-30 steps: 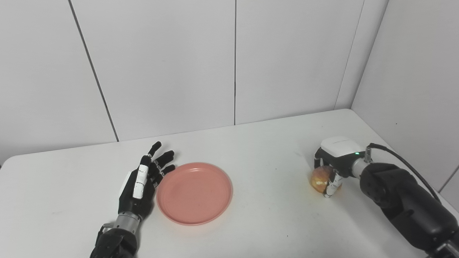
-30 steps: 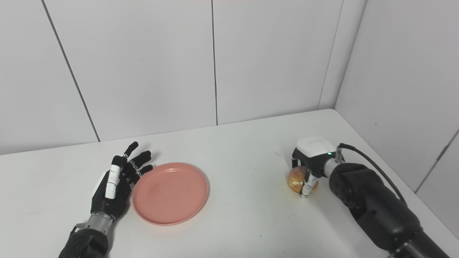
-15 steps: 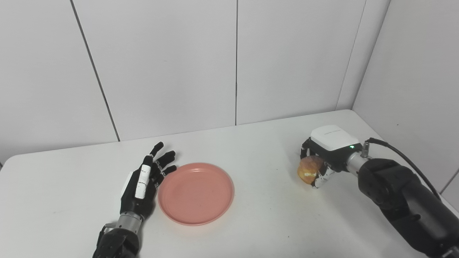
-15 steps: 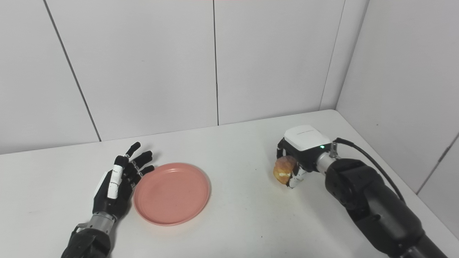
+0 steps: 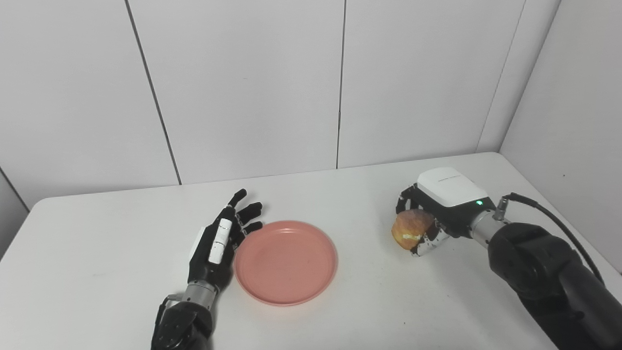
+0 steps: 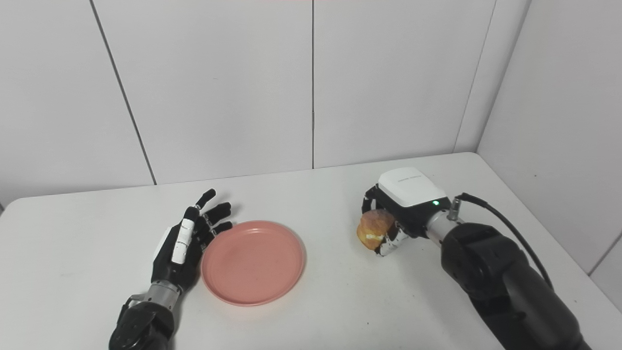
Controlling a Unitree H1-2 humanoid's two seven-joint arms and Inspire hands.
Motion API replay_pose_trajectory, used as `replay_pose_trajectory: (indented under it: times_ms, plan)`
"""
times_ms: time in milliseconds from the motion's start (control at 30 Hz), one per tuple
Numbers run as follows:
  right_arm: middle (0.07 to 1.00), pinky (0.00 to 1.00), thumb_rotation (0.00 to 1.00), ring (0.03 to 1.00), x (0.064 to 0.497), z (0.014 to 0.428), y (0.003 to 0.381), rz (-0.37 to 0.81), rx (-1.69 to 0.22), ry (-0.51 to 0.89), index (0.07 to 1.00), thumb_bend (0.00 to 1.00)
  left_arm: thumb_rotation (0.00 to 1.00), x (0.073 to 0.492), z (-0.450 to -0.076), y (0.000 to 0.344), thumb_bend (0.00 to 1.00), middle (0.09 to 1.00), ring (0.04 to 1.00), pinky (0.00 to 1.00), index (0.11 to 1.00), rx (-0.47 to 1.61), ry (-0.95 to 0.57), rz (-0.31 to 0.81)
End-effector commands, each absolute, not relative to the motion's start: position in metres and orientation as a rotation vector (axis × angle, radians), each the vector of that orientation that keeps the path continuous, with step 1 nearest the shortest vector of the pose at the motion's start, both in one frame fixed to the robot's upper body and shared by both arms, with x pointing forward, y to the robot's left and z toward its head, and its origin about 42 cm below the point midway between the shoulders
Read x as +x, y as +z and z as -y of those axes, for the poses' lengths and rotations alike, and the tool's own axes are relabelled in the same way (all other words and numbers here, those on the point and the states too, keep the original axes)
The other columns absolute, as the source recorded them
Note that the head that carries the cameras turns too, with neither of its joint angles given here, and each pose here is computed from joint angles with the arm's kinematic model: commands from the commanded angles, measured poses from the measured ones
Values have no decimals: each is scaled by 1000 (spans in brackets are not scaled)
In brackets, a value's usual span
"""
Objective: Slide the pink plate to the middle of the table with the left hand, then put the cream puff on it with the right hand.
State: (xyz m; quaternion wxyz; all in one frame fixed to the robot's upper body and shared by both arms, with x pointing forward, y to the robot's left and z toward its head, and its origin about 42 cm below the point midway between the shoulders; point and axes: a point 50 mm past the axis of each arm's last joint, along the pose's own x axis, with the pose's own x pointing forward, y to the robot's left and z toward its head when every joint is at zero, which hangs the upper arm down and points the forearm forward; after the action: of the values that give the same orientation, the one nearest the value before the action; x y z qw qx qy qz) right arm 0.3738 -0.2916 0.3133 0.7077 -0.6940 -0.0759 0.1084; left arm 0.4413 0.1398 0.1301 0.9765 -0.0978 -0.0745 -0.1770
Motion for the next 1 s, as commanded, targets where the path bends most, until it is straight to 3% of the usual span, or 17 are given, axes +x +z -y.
replay_pose_trajectory:
  times_ms: [0, 467, 767, 833, 900, 967]
  plan:
    - [471, 285, 0, 395, 377, 280, 343, 314, -1562, 226, 524, 518, 812, 404, -123, 75, 899, 767, 830, 767, 880, -247, -349, -5]
    - [448, 202, 0, 365, 389, 229, 353, 418, -1445, 312, 529, 514, 808, 403, -107, 79, 896, 789, 823, 749, 886, -246, -359, -1]
    - [482, 260, 0, 388, 396, 196, 350, 445, -1358, 350, 522, 516, 814, 403, -97, 79, 879, 779, 842, 760, 884, -252, -365, 1]
    - [500, 422, 0, 434, 397, 190, 347, 449, -1360, 357, 486, 520, 823, 403, -97, 79, 877, 776, 844, 769, 883, -251, -363, 1]
    - [503, 454, 0, 443, 399, 182, 343, 455, -1356, 377, 479, 521, 825, 403, -98, 80, 877, 776, 844, 771, 883, -246, -362, 2]
    - [467, 247, 0, 383, 402, 173, 337, 460, -1349, 403, 519, 516, 821, 403, -99, 80, 897, 786, 849, 757, 881, -239, -361, 4]
